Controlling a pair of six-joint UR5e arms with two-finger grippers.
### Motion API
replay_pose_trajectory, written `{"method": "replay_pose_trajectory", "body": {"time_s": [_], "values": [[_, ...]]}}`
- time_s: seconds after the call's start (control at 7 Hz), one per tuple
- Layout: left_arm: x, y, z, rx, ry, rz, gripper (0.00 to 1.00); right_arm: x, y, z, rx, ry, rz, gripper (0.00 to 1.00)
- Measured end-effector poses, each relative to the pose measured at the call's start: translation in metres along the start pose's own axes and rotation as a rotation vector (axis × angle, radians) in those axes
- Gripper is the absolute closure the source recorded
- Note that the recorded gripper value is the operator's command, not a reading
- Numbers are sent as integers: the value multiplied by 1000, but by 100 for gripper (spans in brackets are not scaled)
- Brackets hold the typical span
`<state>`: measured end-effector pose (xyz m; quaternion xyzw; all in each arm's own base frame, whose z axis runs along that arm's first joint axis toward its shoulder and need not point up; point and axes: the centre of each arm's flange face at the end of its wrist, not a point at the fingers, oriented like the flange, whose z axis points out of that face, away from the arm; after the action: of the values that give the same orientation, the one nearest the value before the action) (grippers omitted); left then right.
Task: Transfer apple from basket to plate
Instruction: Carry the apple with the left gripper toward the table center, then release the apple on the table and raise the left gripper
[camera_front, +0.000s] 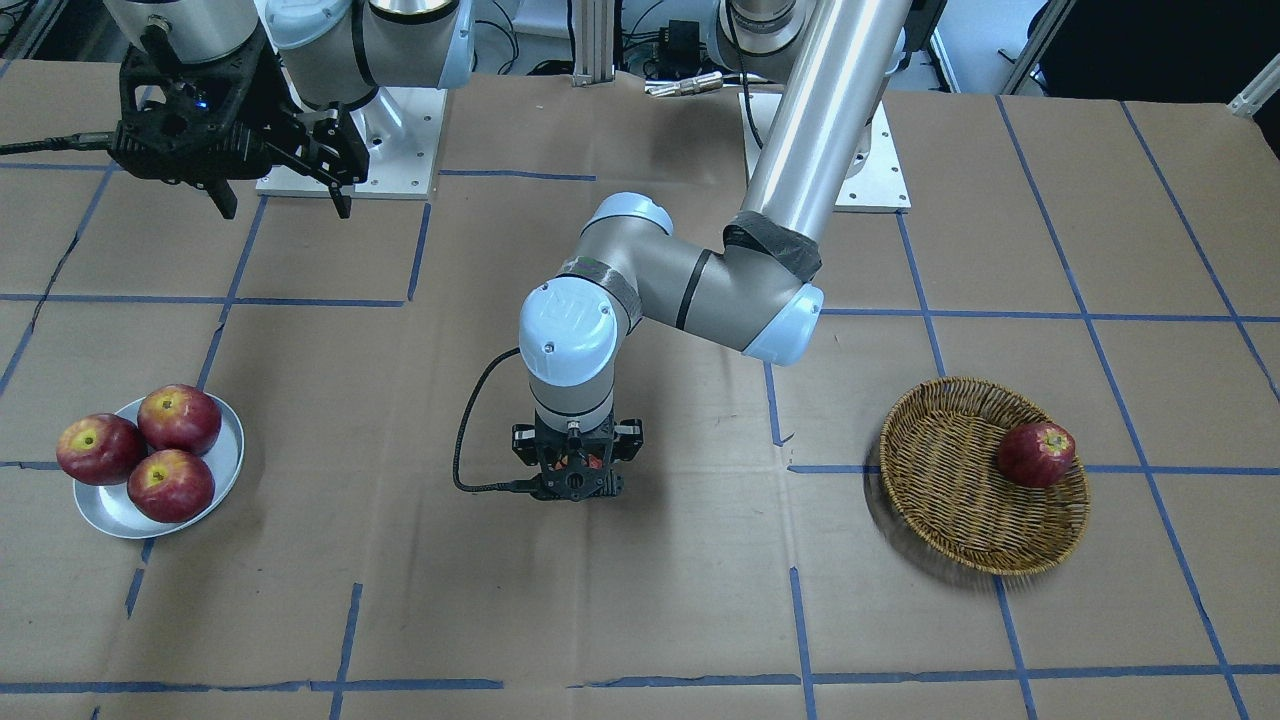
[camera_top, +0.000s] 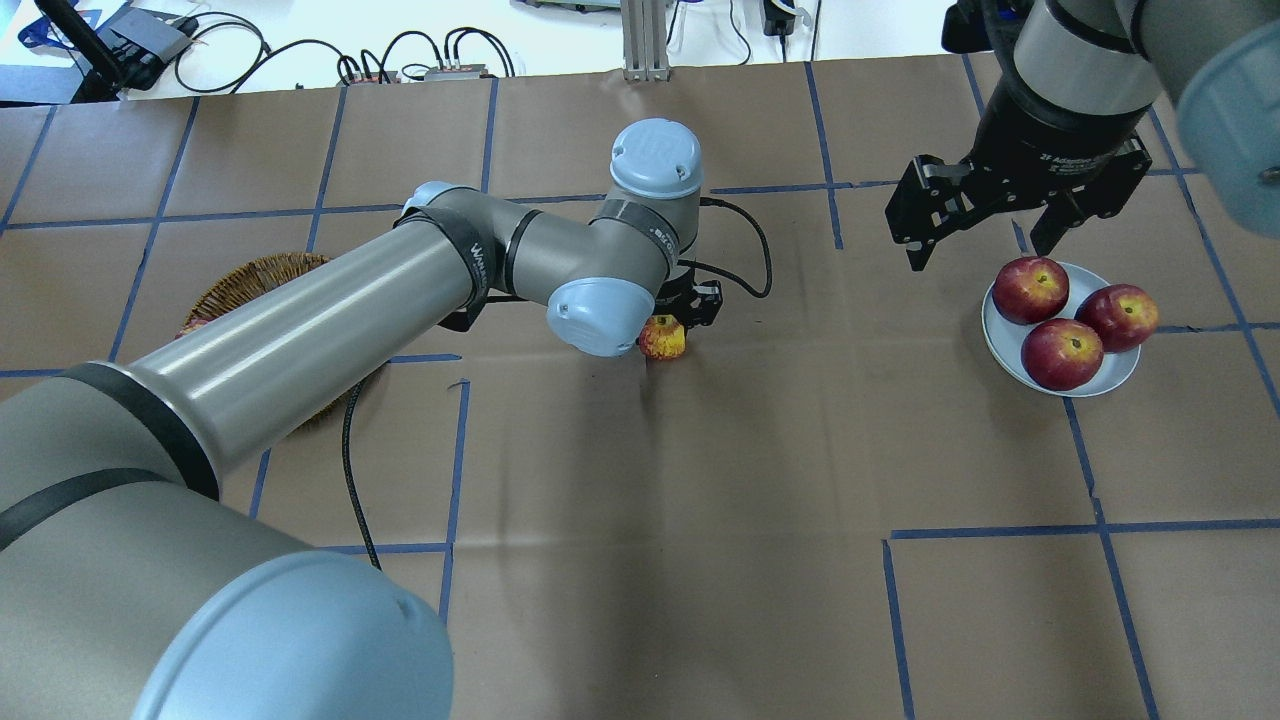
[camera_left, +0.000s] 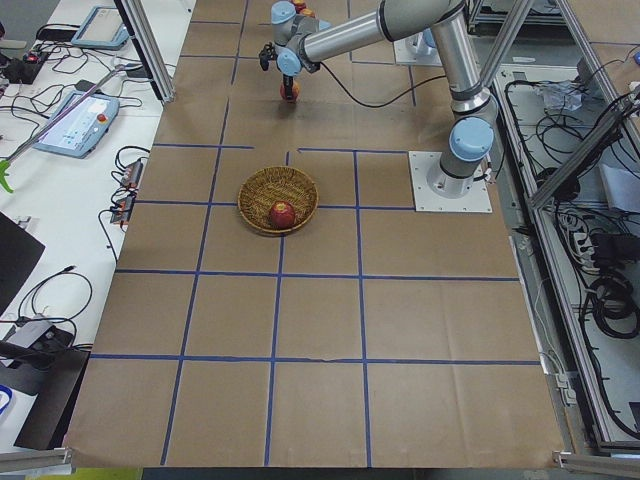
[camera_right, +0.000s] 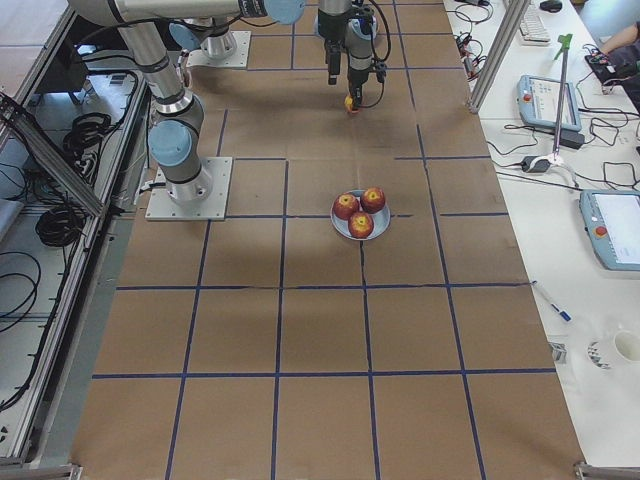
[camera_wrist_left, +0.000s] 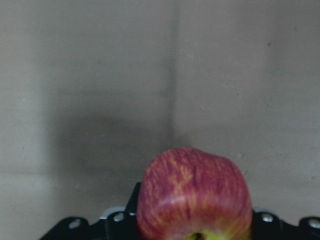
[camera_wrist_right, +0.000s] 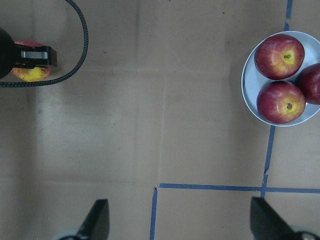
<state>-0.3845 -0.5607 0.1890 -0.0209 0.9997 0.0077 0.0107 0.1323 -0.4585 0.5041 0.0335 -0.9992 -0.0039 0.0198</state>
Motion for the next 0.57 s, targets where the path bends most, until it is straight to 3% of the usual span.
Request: {"method": "replay_pose_trajectory", "body": {"time_s": [0.14,0.29,0.57], "values": [[0,0,1,-2,0,1,16,0,0,0,1,-1,0,0],[0,0,1,-3,-1,1,5,0,0,-1,2,-1,-1,0],[0,1,2,-5,-1,0,1,0,1,-1,2,-1,0,0]]}}
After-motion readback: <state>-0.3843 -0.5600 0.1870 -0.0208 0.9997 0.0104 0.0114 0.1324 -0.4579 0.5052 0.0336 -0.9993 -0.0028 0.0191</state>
